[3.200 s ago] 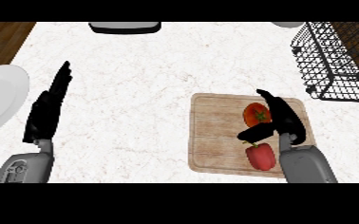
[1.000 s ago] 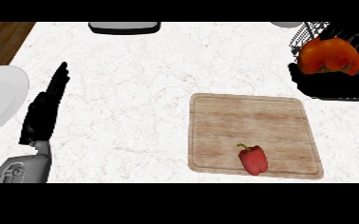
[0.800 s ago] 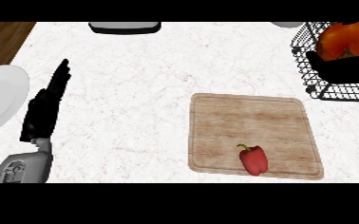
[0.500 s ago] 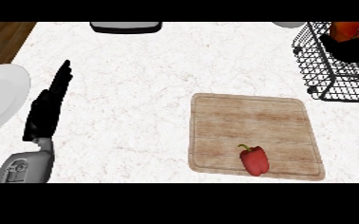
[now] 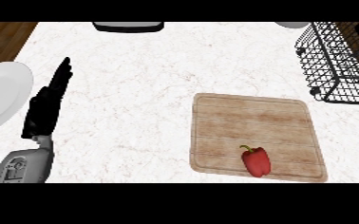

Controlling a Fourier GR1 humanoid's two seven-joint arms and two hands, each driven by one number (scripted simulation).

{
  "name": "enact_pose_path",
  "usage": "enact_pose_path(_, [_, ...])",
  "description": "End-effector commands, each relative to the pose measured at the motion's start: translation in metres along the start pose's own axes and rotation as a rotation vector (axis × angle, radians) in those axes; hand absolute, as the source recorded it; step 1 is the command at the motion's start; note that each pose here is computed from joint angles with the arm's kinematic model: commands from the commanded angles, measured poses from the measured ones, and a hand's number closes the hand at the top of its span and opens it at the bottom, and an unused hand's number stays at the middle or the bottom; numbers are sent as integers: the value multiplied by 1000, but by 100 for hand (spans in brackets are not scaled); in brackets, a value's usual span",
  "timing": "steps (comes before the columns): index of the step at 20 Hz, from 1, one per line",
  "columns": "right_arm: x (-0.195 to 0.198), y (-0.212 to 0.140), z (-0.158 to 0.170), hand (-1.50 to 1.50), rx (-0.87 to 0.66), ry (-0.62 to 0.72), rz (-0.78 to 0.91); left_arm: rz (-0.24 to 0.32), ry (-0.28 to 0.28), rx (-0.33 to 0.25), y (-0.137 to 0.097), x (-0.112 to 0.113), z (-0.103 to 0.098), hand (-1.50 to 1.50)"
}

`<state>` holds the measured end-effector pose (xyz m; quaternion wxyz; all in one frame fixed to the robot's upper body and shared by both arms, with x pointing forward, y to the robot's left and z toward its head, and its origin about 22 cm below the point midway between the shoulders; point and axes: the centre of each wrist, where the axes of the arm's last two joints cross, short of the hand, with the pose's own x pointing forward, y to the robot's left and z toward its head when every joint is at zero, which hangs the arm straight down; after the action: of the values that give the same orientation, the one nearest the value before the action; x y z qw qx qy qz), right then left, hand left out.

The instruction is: Pick the tomato from the cutting board and place it in the tiered basket

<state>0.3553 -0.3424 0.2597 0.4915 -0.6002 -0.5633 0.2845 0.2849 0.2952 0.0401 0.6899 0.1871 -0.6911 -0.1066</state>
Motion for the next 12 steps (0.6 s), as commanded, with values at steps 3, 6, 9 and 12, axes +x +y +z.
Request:
enact_pose_path(3, [-44, -10, -34, 150, -26, 30, 113, 2, 2, -10, -16, -13, 17, 0])
enact_pose_path(6, [-71, 6, -37, 150, 15, 11, 100, -3, 6, 0, -3, -12, 12, 0])
enact_pose_path(9, [-78, 5, -47, 150, 64, -21, 61, -9, -11, 9, 8, -20, 8, 0])
enact_pose_path(12, [-93, 25, -37, 150, 109, -38, 25, 8, 3, -7, 3, -8, 22, 0])
